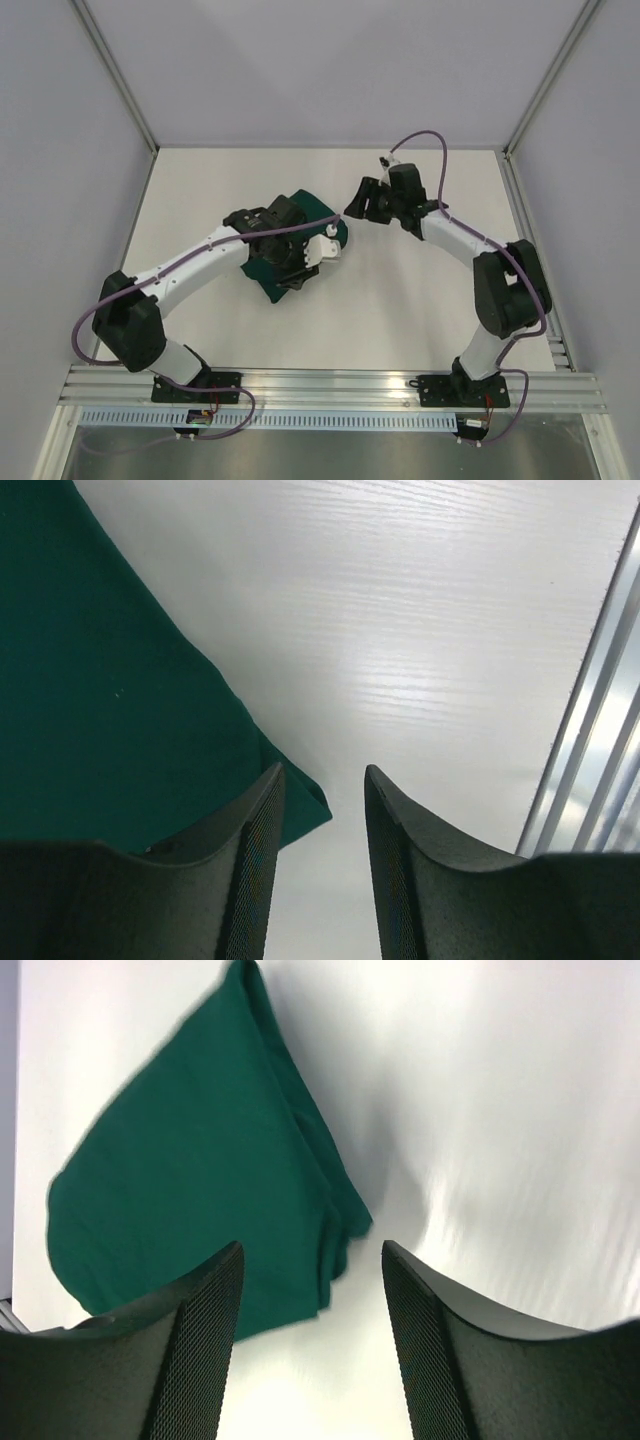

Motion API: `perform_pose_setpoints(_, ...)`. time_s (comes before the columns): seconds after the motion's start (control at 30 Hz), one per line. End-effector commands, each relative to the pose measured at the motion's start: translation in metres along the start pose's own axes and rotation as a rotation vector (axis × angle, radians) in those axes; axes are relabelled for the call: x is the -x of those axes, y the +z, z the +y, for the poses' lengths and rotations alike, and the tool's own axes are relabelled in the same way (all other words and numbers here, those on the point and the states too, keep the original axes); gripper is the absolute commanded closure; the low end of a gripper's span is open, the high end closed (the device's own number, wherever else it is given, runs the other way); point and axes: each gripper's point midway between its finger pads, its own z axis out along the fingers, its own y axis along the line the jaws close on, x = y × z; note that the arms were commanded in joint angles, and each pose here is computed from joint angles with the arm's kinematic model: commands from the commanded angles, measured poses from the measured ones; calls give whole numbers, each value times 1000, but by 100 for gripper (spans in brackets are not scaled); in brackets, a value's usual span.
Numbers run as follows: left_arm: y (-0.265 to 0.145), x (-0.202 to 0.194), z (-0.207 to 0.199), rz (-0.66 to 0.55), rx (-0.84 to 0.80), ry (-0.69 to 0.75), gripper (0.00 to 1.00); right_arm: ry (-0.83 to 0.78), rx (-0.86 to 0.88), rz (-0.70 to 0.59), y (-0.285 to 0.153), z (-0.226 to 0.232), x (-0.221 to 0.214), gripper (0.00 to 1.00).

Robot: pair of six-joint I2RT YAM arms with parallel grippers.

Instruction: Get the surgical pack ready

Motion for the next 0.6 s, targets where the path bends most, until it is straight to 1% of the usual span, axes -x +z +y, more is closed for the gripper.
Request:
perform_pose_setpoints(0.0, -30, -2, -7, -23, -8, -70, 53, -110, 47, 44, 18, 11, 13, 40)
perform_pose_setpoints(0.03, -38, -10, 9, -24, 45, -129, 53, -131, 87, 39, 22, 25, 24, 39)
perform_pose_setpoints(0.13, -53, -26, 35, -35, 125, -261, 52, -130, 115, 116, 48, 26, 12, 39)
perform_pose_setpoints(0.17, -63, -36, 45, -46, 157, -314, 52, -137, 138, 113, 52, 33, 17, 39)
perform_pose_setpoints(0.23, -70, -50, 54, -50, 190, -363, 52, -140, 141, 150, 68, 30, 6, 39)
perform_pose_setpoints(0.27, -75, -64, 60, -46, 210, -412, 52, -148, 144, 150, 71, 31, 7, 39)
perform_pose_setpoints(0.37, -80, -84, 68, -43, 246, -472, 52, -150, 164, 191, 84, 27, -6, 40)
perform_pose_setpoints(0.43, -83, -98, 71, -43, 269, -514, 52, -150, 168, 214, 91, 24, -12, 48)
perform_pose_setpoints(0.47, -84, -106, 72, -37, 280, -539, 52, -148, 159, 220, 94, 21, -14, 55)
perform_pose_setpoints(0.5, -86, -110, 74, -41, 290, -549, 52, -150, 146, 217, 95, 19, -13, 71)
perform_pose_setpoints(0.57, -88, -117, 72, -44, 302, -578, 52, -160, 112, 203, 99, 12, -11, 81)
